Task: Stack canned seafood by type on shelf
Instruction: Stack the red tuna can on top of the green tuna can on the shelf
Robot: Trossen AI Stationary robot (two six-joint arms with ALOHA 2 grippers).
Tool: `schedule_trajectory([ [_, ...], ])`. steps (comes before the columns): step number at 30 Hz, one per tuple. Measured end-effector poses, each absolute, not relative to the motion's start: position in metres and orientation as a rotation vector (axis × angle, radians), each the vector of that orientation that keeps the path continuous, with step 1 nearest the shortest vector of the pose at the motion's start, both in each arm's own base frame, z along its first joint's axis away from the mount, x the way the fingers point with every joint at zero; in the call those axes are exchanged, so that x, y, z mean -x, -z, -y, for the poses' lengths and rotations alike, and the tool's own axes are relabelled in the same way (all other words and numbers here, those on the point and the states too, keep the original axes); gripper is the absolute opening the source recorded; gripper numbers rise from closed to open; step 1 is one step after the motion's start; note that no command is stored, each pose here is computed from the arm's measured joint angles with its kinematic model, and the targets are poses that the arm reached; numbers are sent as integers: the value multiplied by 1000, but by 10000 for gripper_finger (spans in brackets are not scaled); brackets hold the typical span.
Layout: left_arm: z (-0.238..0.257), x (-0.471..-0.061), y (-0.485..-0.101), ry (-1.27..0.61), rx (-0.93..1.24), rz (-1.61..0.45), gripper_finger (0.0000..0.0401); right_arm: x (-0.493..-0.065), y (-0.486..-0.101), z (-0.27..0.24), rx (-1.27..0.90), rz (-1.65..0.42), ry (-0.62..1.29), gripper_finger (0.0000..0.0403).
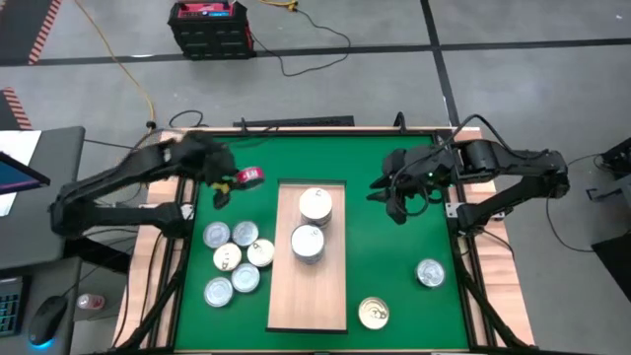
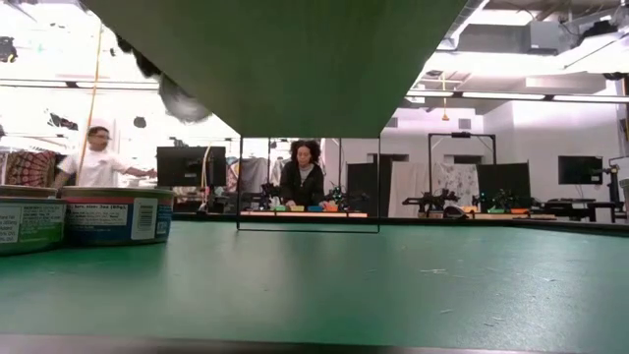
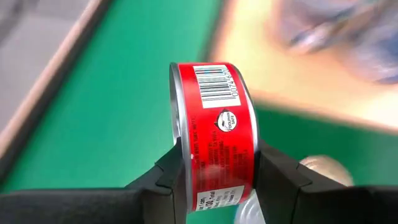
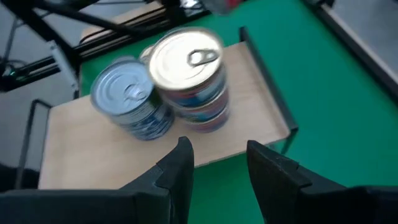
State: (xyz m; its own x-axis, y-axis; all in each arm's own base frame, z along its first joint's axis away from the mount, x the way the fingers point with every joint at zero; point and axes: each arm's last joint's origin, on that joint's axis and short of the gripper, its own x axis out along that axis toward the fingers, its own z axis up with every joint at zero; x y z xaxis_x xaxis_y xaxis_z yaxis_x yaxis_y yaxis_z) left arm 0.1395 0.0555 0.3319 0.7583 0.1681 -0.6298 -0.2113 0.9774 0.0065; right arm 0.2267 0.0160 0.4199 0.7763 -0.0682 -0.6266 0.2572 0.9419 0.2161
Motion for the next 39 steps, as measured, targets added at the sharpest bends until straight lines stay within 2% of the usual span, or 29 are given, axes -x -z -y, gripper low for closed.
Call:
schedule_trajectory([
  [7,-3,-131,-362,-44,-195,-383,139,-236,-416,-5,-305,-659,248,172],
  [12,26,-144,-366,78,-397,-317,142,-240,-413,-1,-342,-660,319,172],
  [18,53,-160,-377,67,-560,-247,143,-240,-413,-1,-401,-642,351,172],
  [24,73,-187,-387,88,-654,-251,144,-240,-414,-4,-423,-618,387,172],
  [31,92,-228,-382,136,-884,-321,144,-240,-414,-3,-439,-581,475,172],
  [39,98,-243,-382,178,-1113,-324,144,-240,-415,-4,-457,-570,473,172],
])
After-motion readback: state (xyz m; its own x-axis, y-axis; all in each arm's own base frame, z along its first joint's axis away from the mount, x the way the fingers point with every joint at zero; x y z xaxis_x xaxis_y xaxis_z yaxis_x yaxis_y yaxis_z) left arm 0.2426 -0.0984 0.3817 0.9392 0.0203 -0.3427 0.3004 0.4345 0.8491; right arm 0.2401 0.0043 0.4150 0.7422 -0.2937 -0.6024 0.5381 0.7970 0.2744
